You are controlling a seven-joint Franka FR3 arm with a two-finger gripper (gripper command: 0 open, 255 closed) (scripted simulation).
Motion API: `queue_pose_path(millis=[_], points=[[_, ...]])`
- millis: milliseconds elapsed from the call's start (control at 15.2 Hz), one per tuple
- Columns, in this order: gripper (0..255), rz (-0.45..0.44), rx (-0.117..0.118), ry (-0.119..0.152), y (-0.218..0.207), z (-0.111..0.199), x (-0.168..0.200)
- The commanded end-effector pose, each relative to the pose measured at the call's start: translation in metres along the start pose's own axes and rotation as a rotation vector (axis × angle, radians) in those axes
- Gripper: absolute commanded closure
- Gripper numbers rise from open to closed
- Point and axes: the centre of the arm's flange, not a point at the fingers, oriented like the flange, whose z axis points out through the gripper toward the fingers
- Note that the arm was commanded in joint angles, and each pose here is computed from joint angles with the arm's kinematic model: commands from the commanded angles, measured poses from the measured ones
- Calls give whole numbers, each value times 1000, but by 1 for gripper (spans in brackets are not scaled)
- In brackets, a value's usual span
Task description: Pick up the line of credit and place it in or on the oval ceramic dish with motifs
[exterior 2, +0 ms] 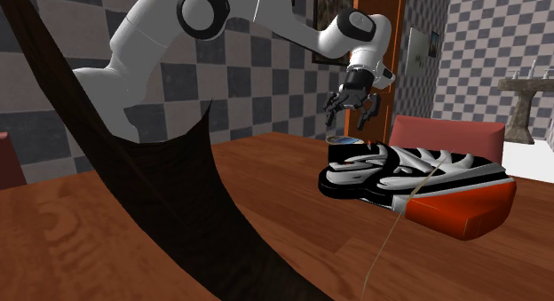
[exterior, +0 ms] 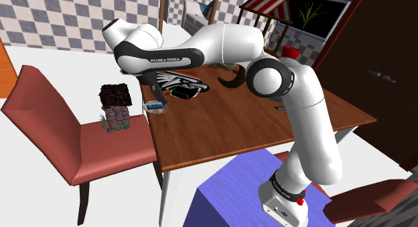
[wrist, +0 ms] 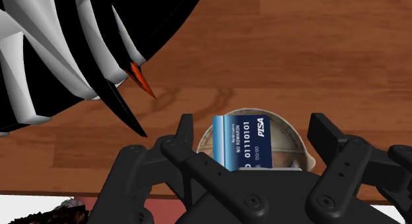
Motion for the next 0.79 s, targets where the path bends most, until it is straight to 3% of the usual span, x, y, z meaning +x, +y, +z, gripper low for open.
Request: queue_pose_path(millis=[0, 264, 726], points=[[0, 0, 0, 0, 0, 0, 0], [0, 0, 0, 0, 0, -50, 0], [0, 0, 0, 0, 0, -50, 0]])
